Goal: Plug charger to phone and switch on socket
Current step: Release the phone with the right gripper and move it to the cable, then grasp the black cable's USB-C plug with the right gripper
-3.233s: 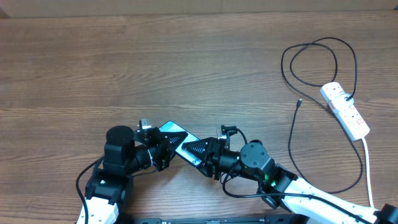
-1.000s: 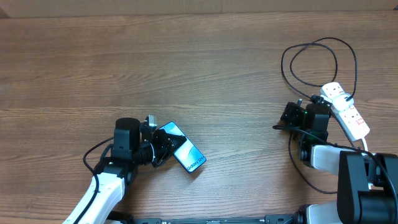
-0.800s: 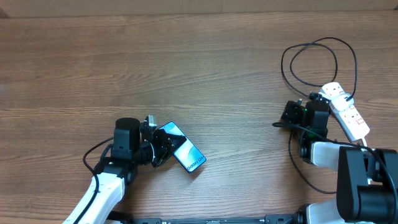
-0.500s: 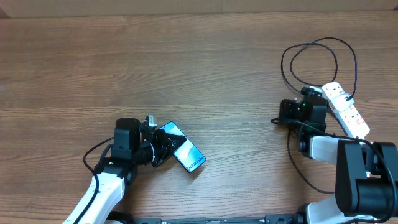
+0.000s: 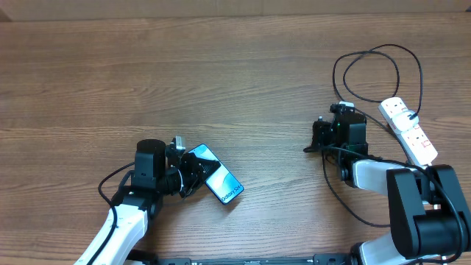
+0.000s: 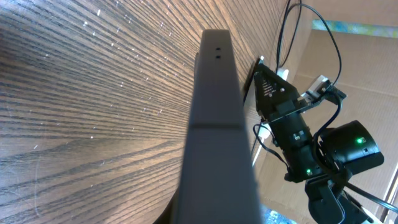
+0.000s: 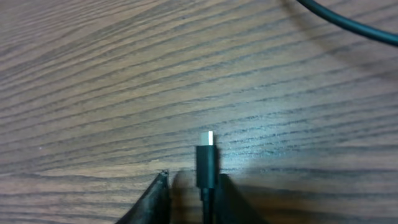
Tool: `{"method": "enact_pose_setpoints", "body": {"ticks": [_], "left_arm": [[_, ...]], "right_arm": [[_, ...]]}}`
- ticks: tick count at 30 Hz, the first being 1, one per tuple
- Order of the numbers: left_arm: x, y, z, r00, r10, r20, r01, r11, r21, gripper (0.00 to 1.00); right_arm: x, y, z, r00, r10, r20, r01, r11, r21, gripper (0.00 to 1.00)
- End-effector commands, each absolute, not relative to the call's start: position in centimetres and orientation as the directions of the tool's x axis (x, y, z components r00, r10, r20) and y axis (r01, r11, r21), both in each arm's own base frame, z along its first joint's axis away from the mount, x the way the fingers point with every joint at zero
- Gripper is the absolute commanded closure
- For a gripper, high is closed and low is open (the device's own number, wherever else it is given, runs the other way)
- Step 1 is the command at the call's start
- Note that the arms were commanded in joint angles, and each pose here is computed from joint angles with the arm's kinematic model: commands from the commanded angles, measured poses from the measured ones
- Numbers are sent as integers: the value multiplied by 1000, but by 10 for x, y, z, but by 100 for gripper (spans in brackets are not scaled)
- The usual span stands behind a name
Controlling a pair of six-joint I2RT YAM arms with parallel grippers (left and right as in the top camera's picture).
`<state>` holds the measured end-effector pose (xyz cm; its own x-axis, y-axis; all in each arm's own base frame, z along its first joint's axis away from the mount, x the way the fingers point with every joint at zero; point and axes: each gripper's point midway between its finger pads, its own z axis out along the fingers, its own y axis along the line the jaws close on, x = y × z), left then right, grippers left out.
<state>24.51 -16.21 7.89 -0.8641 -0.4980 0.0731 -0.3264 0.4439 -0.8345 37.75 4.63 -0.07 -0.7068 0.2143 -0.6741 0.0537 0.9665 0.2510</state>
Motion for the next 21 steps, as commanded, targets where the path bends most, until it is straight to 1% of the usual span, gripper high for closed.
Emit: {"method": "enact_pose_setpoints", "body": {"ticks": [1, 7, 9, 11, 12, 17, 21], "left_arm": [[247, -163, 83, -862, -500, 80, -328, 430, -841, 95], [247, -163, 83, -862, -501, 80, -328, 430, -841, 95], [247, -163, 83, -862, -501, 80, -328, 430, -841, 96], [247, -163, 83, -863, -499, 81, -327, 429, -842, 96], [247, -163, 83, -863, -498, 81, -327, 429, -842, 96], [245, -166, 85, -870, -485, 85, -318, 421, -849, 96], [245, -167, 87, -876, -476, 79, -306, 421, -854, 96]], "right_arm": [[364, 46, -18, -749, 201, -631, 64, 970, 234, 82], [364, 53, -17, -754, 201, -625, 42, 965, 260, 92], [364, 59, -16, -759, 203, -619, 22, 958, 287, 92], [363, 65, -13, -762, 201, -616, -3, 950, 313, 96], [363, 68, -10, -762, 200, -616, -16, 945, 327, 96], [363, 85, 17, -744, 194, -639, -104, 912, 398, 96], [357, 105, 64, -709, 185, -680, -224, 856, 467, 96]]}}
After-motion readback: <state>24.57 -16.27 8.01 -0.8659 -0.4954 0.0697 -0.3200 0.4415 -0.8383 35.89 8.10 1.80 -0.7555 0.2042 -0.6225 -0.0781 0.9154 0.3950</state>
